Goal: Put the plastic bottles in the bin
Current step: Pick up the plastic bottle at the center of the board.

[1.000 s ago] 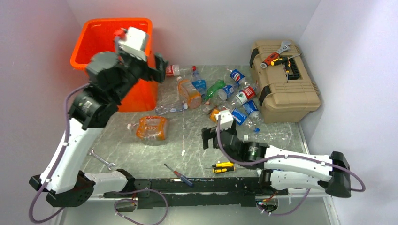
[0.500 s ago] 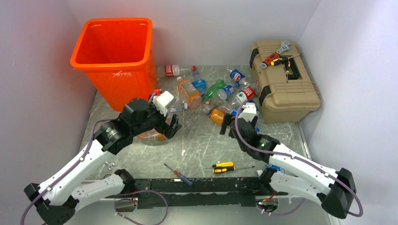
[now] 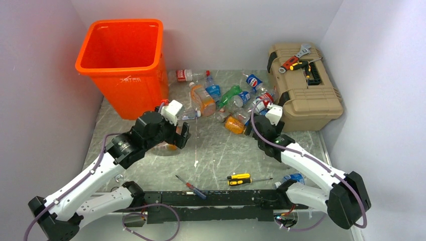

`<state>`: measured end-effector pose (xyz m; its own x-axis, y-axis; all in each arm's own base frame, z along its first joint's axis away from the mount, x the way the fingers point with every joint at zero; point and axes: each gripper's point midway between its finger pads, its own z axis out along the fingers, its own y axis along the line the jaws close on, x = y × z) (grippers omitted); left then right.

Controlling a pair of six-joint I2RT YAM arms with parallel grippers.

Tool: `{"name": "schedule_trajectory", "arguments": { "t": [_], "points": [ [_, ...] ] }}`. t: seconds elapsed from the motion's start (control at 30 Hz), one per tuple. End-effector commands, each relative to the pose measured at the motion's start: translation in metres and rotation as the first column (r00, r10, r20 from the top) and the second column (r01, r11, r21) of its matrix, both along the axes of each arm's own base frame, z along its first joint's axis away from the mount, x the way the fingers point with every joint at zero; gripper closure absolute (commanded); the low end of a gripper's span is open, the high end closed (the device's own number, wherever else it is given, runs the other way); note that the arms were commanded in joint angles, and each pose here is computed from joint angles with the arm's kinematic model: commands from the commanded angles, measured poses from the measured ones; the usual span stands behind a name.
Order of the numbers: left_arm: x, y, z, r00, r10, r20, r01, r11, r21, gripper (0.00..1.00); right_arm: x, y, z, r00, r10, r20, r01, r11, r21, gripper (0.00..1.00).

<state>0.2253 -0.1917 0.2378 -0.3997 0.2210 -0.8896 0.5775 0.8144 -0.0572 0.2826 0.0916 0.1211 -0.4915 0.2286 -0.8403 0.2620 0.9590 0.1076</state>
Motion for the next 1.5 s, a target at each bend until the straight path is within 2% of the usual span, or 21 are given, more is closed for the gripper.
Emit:
{"name": "schedule_trajectory", "arguments": {
  "t": [0.0, 0.17, 0.27, 0.37, 0.47, 0.53, 0.6, 0.77, 1.03, 1.2, 1.47],
  "points": [
    [0.006, 0.011, 0.015, 0.995, 0.086, 0.046, -0.084, 0.996, -0.036, 0.01, 0.023, 0.008, 0.024, 0.996, -0.054, 0.076, 0.042, 0.987, 0.153, 0.05],
    [0.005, 0.008, 0.014, 0.997, 0.071, 0.040, -0.069, 0.997, -0.042, 0.01, 0.003, 0.000, 0.038, 0.998, -0.030, 0.061, 0.021, 0.990, 0.140, 0.06],
    [0.005, 0.005, 0.011, 0.998, 0.061, 0.024, -0.060, 0.998, -0.034, 0.01, -0.021, -0.001, 0.029, 1.000, -0.004, -0.030, 0.008, 0.989, 0.146, 0.06],
    [0.005, 0.003, 0.009, 0.998, 0.058, 0.005, -0.058, 0.998, -0.027, 0.02, -0.047, -0.012, 0.008, 0.988, -0.089, -0.130, 0.110, 0.979, 0.170, 0.03],
    [0.005, 0.002, 0.008, 0.998, 0.057, -0.002, -0.057, 0.998, -0.028, 0.02, -0.050, -0.012, 0.005, 0.991, -0.115, -0.075, 0.130, 0.957, 0.259, 0.02],
    [0.005, 0.003, 0.007, 0.998, 0.060, -0.001, -0.060, 0.998, -0.029, 0.02, -0.040, -0.009, 0.009, 0.994, -0.111, -0.006, 0.108, 0.951, 0.289, 0.03],
    [0.006, 0.003, 0.005, 0.998, 0.063, -0.001, -0.063, 0.998, -0.025, 0.02, -0.025, -0.004, 0.020, 0.996, -0.072, 0.059, 0.055, 0.967, 0.250, 0.04],
    [0.008, 0.005, 0.000, 0.997, 0.077, -0.008, -0.077, 0.997, 0.001, 0.02, 0.023, -0.002, 0.030, 0.996, -0.023, 0.091, 0.023, 1.000, 0.002, 0.03],
    [0.009, 0.006, -0.003, 0.997, 0.079, -0.008, -0.079, 0.997, 0.020, 0.03, 0.075, 0.020, 0.012, 0.996, 0.082, 0.031, -0.079, 0.992, -0.101, 0.03],
    [0.009, 0.004, -0.006, 0.997, 0.075, -0.012, -0.075, 0.997, 0.033, 0.03, 0.088, 0.020, -0.007, 0.993, 0.081, -0.083, -0.096, 0.976, -0.197, 0.04],
    [0.009, 0.004, -0.008, 0.997, 0.073, -0.014, -0.072, 0.996, 0.045, 0.03, 0.096, 0.022, -0.043, 0.971, 0.129, -0.200, -0.170, 0.965, -0.202, 0.07]
  ]
}}
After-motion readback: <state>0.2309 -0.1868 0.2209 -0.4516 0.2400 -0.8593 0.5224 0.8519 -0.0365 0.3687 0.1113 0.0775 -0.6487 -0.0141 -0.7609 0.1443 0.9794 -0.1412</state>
